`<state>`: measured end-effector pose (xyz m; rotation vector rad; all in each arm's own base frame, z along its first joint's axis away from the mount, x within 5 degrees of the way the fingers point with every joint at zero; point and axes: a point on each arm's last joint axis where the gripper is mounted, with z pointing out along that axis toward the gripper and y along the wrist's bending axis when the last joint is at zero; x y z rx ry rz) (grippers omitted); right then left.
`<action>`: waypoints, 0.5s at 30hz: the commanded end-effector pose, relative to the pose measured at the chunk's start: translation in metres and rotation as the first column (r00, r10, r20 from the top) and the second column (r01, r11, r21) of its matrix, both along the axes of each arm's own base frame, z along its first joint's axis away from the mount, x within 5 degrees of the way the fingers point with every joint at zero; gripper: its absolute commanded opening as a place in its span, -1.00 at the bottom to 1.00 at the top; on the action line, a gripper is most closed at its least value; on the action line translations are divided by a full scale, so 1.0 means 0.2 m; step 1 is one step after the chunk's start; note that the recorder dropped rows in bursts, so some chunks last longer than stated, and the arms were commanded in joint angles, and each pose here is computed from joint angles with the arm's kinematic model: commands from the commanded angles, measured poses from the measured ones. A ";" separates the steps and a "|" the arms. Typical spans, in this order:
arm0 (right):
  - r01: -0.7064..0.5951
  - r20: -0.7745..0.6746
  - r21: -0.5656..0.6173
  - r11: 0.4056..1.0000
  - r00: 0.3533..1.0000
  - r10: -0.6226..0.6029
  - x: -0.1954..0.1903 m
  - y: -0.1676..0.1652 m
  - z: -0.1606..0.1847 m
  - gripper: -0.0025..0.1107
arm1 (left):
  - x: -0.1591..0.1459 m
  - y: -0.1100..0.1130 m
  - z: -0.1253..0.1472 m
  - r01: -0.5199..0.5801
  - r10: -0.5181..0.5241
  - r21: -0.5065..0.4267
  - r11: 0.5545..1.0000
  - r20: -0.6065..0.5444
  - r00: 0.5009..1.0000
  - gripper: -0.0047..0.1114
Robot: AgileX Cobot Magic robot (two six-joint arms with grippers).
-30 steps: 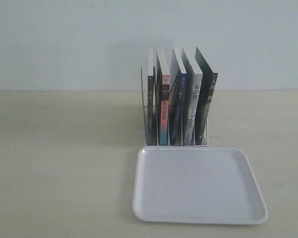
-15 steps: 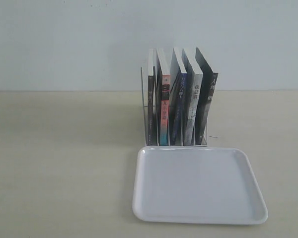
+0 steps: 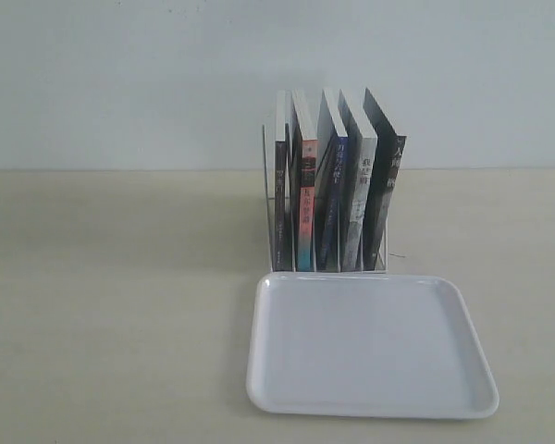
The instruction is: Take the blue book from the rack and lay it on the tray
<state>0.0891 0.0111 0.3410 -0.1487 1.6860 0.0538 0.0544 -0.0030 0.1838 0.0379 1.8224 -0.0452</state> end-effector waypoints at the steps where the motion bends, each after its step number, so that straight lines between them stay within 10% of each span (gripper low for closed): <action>1: 0.004 -0.038 -0.014 1.000 0.999 -0.005 0.12 0.01 0.00 -0.91 | 0.00 0.00 0.00 -0.002 0.002 0.006 1.000 0.016 1.000 -0.85; 15: -0.113 -0.153 0.258 0.960 0.976 0.156 0.43 0.22 -0.10 -0.91 | 0.00 0.00 0.00 -0.002 0.002 0.006 1.000 0.016 1.000 -0.85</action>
